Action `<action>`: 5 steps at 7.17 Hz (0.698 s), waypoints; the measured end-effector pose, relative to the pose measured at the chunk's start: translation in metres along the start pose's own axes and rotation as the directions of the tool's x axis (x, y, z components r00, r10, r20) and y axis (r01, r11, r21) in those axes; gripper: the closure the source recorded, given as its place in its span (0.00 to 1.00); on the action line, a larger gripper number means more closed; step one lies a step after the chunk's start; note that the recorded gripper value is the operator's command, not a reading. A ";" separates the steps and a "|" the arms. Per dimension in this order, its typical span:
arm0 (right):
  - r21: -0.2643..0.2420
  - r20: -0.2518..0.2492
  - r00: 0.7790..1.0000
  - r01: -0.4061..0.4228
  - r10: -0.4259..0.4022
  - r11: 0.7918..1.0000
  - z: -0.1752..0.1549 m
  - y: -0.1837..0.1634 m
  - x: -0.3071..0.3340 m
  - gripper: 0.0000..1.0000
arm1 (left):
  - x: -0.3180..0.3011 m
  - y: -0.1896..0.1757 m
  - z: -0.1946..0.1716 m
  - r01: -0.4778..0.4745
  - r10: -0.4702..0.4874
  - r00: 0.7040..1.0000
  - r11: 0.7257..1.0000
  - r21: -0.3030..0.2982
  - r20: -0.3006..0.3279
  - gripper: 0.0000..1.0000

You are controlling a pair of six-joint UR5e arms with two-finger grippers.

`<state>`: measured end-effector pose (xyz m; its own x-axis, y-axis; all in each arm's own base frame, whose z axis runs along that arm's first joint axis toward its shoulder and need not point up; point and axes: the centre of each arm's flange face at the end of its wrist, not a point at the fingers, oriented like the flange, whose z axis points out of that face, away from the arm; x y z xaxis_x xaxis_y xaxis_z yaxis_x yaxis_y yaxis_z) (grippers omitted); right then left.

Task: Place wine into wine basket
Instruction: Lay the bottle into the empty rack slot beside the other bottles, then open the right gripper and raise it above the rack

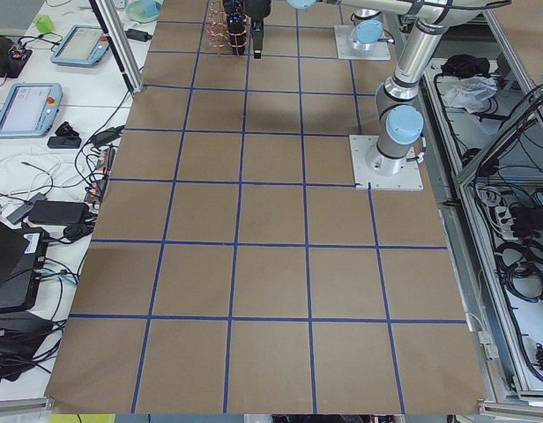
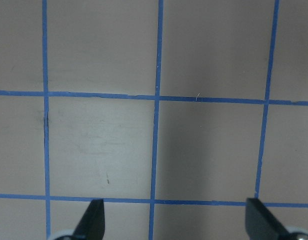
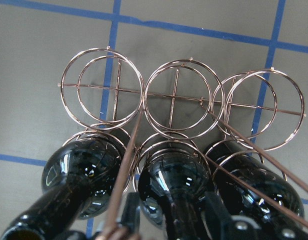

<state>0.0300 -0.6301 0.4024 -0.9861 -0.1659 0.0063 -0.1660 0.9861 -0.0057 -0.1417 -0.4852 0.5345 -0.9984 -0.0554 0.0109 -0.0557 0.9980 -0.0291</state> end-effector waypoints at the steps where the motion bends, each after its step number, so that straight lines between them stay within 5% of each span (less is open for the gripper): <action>1: 0.025 -0.006 1.000 0.003 -0.003 1.000 -0.021 0.009 -0.006 0.00 | 0.000 0.000 0.000 0.000 0.000 1.000 1.000 0.000 0.000 0.00; 5: 0.062 -0.014 1.000 0.015 -0.014 0.998 -0.138 0.100 -0.050 0.00 | -0.001 0.000 0.000 -0.004 0.004 1.000 1.000 0.002 0.016 0.00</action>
<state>0.0632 -0.5221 0.5392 -0.9836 -0.1794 0.0206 -0.1804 0.9813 -0.0679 -0.1408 -0.4848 0.5349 -0.9986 -0.0523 -0.0048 -0.0522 0.9981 -0.0313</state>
